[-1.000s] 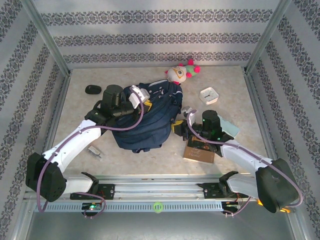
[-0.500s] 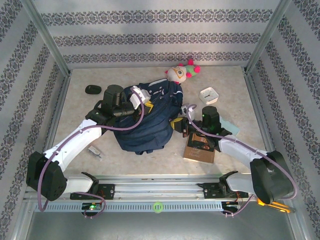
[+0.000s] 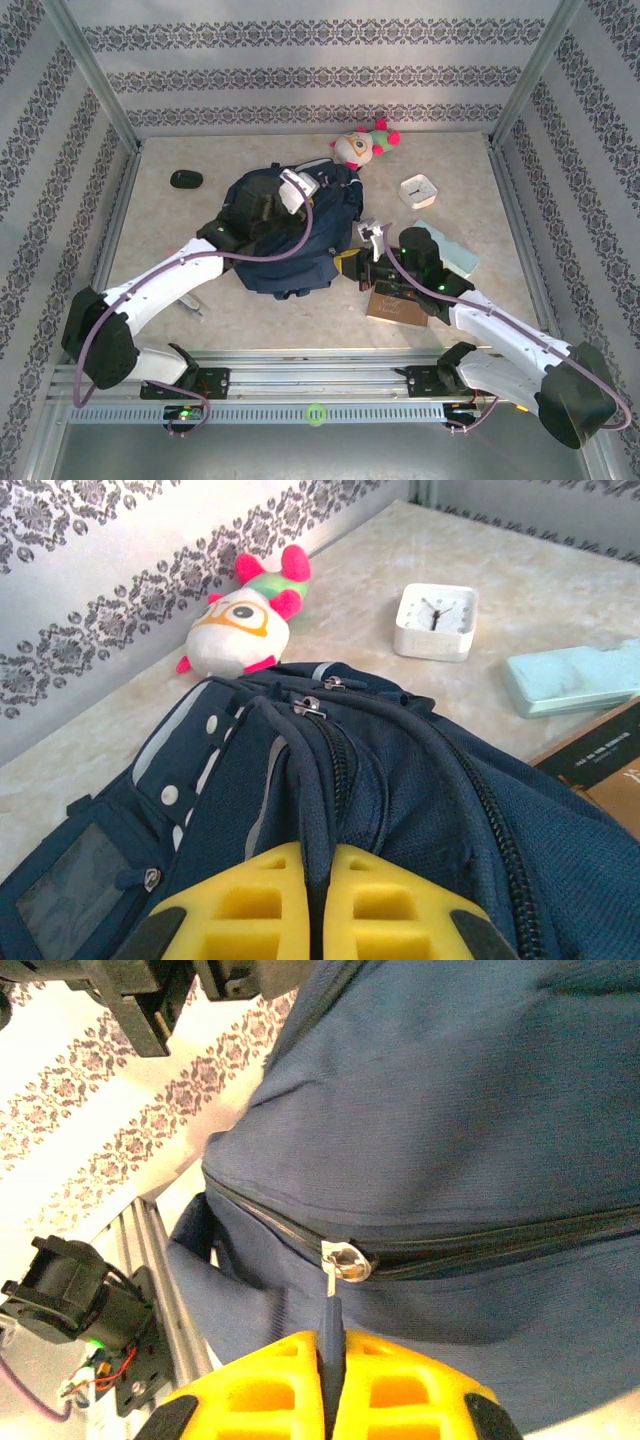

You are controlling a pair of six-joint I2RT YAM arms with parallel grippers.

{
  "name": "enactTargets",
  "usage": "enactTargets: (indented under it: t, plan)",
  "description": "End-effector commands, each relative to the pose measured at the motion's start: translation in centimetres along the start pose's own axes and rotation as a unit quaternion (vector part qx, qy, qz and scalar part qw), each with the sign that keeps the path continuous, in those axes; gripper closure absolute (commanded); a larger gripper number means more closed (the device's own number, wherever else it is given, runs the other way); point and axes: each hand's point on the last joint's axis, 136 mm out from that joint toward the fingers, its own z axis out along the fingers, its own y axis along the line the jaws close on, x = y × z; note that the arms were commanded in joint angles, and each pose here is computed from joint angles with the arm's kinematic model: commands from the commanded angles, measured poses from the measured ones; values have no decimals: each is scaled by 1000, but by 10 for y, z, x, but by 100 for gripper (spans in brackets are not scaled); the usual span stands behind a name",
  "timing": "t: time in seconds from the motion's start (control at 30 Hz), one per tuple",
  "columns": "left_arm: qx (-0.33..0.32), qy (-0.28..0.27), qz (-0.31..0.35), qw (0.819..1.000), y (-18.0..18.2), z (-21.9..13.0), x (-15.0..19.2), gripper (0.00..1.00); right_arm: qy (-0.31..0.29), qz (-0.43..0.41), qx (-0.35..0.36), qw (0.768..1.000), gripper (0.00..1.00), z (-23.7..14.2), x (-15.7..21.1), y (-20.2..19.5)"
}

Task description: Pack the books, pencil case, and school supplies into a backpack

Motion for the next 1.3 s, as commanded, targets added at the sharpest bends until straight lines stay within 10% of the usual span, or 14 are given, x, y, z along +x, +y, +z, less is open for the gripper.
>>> enactTargets:
  t: [0.0,0.33,0.67,0.87,1.27]
  plan:
    - [-113,-25,-43,992,27,-2,-23,100,12,42,10,999,100,-2,6,11]
    - [-93,-8,-147,985,-22,33,-21,100,18,166,87,982,100,2,30,-4]
    - [114,33,-59,991,-46,3,3,36,25,241,98,965,100,-24,35,-53]
    - [276,69,61,957,-48,-42,59,26,35,248,95,963,100,-30,40,-62]
    - [276,103,140,945,-47,9,113,0,38,248,91,964,100,-32,43,-62]
